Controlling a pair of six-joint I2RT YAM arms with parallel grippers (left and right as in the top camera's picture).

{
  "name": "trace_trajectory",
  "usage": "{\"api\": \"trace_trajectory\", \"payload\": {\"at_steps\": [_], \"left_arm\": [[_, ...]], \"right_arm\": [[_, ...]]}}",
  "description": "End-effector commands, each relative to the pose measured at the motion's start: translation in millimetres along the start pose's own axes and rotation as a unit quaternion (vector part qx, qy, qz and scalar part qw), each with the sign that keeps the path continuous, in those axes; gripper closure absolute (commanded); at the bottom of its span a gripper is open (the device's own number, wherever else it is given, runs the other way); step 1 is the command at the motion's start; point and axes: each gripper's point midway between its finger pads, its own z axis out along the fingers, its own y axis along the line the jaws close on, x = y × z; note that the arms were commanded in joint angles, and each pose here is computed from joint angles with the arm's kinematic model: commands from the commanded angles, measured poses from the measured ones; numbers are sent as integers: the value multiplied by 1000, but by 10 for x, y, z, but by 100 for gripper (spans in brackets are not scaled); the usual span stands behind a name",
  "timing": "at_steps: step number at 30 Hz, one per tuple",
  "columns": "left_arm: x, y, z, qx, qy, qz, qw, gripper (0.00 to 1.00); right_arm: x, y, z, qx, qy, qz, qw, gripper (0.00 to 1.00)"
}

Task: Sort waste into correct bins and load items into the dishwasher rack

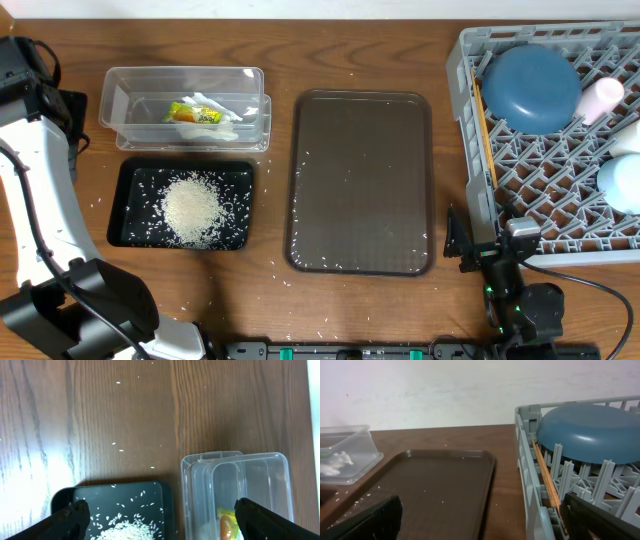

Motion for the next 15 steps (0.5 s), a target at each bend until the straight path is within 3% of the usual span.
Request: {"api": "trace_trajectory", "payload": {"at_steps": [1, 7, 15], "left_arm": [[167, 155, 4, -27, 40, 36, 998, 5], [456, 580, -164, -91, 90, 63, 990, 5], [798, 836, -66, -53, 51, 94, 993, 5]], "right_arm": [[1, -30, -3, 8, -1, -5, 1000, 1], [1, -30, -3, 7, -1, -5, 1000, 1], [1, -30, -3, 8, -1, -5, 1000, 1]]}}
